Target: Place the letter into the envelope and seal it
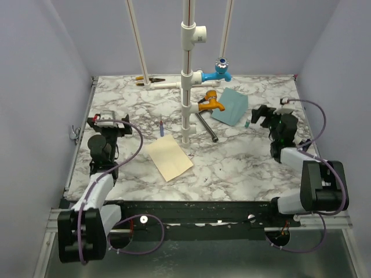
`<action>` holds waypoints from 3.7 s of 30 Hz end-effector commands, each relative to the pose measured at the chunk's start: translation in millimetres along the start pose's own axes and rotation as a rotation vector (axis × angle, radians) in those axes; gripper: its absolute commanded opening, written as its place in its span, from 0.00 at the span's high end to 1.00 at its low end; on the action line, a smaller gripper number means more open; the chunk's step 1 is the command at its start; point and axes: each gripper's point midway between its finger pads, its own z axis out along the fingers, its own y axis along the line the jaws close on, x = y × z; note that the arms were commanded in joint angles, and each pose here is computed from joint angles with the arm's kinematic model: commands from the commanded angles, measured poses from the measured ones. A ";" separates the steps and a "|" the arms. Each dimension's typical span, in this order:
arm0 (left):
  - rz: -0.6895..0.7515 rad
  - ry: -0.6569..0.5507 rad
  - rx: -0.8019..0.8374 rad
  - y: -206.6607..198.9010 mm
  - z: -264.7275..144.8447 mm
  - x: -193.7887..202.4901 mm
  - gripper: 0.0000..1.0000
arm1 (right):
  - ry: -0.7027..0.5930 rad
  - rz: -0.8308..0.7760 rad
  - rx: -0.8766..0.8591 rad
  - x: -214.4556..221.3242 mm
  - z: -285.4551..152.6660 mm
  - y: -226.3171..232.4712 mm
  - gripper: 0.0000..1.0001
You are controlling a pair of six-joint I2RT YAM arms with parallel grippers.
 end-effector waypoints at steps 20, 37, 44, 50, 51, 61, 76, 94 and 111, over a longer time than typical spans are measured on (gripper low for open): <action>0.725 0.210 1.265 -120.8 -159.3 74.9 0.01 | 0.643 0.308 -0.362 16.9 -128.1 205.1 0.00; 0.792 0.244 1.373 -145.0 -172.3 87.5 0.01 | 0.924 0.364 -0.587 137.7 -149.6 302.6 0.11; 0.799 0.232 1.373 -145.3 -175.7 92.0 0.01 | 0.994 0.356 -0.618 165.1 -142.4 313.7 0.21; 0.788 0.237 1.375 -147.3 -177.8 93.6 0.01 | 1.063 0.379 -0.627 184.2 -146.2 316.7 0.60; 0.777 0.242 1.378 -148.6 -179.5 93.6 0.01 | 1.068 0.375 -0.626 183.7 -147.2 315.9 0.70; 0.729 0.235 1.543 -175.0 -215.8 104.7 0.01 | 1.168 0.566 -0.780 133.1 -213.7 317.0 0.99; 0.630 0.111 1.721 -215.8 -244.3 85.3 0.01 | 1.153 1.015 -0.649 92.2 -234.6 305.2 0.99; 0.471 0.199 1.515 -234.6 -208.2 53.9 0.36 | 1.065 1.154 -0.565 68.6 -220.5 303.0 0.99; 0.315 0.342 1.504 -232.6 -212.9 36.6 1.00 | 0.656 0.158 -0.854 54.6 -225.1 265.3 0.05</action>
